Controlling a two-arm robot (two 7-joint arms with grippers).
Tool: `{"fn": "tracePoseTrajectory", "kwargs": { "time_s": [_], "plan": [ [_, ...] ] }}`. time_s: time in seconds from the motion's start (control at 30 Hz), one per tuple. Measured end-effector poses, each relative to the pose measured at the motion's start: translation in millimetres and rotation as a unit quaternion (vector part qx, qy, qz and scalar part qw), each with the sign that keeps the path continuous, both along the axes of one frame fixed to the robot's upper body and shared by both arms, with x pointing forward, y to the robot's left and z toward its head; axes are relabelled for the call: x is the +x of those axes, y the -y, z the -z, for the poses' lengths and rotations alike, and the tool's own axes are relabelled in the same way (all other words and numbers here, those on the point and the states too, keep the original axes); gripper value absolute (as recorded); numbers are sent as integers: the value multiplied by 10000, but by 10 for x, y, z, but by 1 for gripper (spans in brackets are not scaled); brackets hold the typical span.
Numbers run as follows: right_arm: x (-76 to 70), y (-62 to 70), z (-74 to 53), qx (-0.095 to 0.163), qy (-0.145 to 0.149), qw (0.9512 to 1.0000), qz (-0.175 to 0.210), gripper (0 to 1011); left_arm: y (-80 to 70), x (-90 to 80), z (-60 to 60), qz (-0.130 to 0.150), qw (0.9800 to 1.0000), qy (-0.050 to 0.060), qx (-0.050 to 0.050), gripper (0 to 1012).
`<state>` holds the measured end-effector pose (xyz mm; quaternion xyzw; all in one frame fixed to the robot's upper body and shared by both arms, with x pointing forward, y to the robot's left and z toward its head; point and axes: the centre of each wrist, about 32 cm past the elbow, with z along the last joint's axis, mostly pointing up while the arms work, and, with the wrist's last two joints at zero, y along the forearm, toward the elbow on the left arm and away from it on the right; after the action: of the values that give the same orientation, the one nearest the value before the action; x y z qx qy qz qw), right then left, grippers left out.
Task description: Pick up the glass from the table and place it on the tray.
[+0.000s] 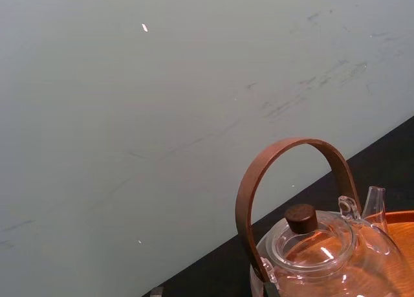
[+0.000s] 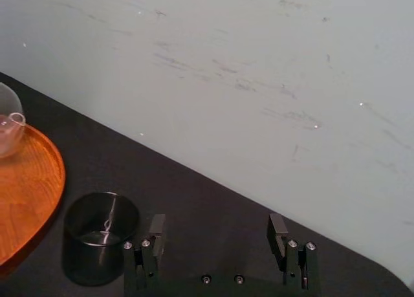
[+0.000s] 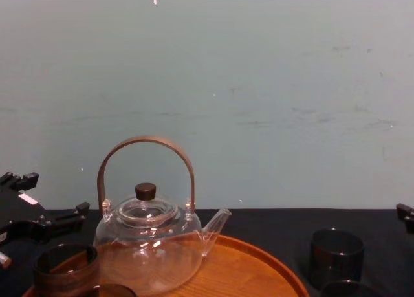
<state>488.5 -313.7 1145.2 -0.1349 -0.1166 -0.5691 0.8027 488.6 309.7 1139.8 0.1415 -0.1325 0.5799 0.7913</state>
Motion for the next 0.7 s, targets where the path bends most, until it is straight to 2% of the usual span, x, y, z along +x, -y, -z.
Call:
{"fn": "tracePoseTrajectory", "kwargs": {
  "time_s": [0.4, 0.7],
  "plan": [
    [-148, 98, -148, 400, -342, 9983, -269, 1002, 0, 0, 0, 0, 10000, 0, 0, 1001],
    [-338, 211, -224, 435, -652, 9938, -785, 1002, 0, 0, 0, 0, 10000, 0, 0, 1001]
  ]
}}
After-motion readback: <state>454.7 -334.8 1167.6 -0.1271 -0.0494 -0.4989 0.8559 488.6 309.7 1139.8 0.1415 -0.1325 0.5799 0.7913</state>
